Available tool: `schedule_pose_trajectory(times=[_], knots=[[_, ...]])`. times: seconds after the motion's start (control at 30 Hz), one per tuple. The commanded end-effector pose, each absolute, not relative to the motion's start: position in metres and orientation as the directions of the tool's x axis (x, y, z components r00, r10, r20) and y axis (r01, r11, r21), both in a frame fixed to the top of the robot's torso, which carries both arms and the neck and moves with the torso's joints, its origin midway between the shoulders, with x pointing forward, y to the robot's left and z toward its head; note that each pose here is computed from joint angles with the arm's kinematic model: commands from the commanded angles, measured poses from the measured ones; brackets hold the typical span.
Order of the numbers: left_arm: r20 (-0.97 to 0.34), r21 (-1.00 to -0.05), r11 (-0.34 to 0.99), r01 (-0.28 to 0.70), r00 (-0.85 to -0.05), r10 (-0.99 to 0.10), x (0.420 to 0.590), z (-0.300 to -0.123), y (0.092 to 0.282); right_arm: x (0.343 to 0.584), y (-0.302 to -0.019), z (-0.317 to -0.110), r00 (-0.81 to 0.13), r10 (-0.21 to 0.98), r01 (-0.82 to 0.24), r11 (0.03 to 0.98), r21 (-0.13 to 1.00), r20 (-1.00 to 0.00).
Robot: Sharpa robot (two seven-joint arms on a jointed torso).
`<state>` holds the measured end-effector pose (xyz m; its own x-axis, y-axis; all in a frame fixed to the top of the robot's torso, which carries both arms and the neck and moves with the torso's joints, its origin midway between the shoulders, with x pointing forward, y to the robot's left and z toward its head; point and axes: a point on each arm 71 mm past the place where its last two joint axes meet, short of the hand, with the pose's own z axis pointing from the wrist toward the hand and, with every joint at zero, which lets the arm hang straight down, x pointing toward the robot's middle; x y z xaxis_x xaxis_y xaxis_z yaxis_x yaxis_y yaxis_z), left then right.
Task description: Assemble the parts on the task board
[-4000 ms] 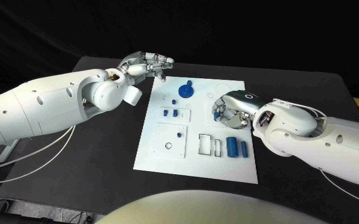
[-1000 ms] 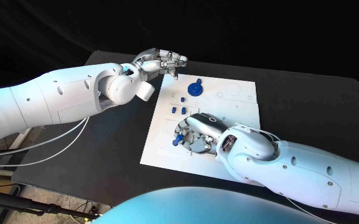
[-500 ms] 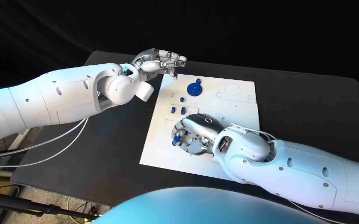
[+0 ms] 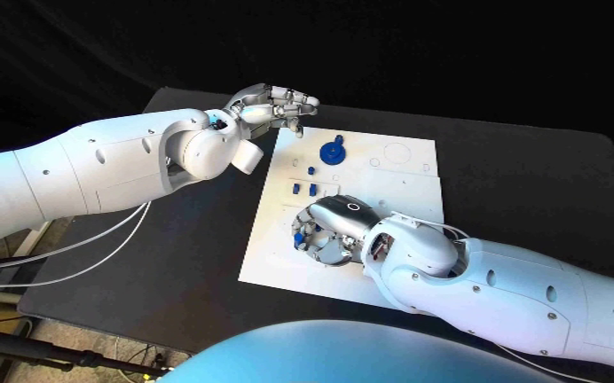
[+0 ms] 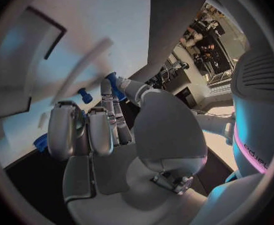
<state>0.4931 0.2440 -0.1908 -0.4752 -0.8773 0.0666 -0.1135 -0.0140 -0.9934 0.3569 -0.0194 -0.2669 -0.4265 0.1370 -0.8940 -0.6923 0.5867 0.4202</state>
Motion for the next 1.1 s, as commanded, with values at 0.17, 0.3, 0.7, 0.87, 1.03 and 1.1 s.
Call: schedule_pose_trajectory(times=[0.17,0.3,0.7,0.87,1.03,1.1], knots=[[0.075,-0.993,-0.022,-0.113,-0.490,-0.868,0.492,-0.189,0.242,0.356,-0.025,-0.265,-0.403,0.158,-0.688,0.598,0.412,-0.902],[0.075,-0.993,-0.022,-0.115,-0.490,-0.868,0.492,-0.190,0.243,0.353,-0.030,-0.259,-0.389,0.206,-0.686,0.585,0.431,-0.898],[0.075,-0.993,-0.020,-0.117,-0.489,-0.869,0.493,-0.190,0.245,0.359,-0.069,-0.224,-0.420,0.470,-0.612,0.486,0.625,-0.776],[0.075,-0.993,-0.022,-0.113,-0.489,-0.869,0.493,-0.191,0.245,0.375,-0.112,-0.214,-0.499,0.538,-0.452,0.508,0.733,-0.680],[0.082,-0.994,-0.031,-0.107,-0.505,-0.859,0.490,-0.190,0.246,0.386,-0.167,-0.215,-0.543,0.552,-0.275,0.595,0.755,-0.633],[0.082,-0.994,-0.033,-0.106,-0.508,-0.858,0.490,-0.189,0.246,0.386,-0.185,-0.217,-0.542,0.561,-0.219,0.625,0.750,-0.626]])
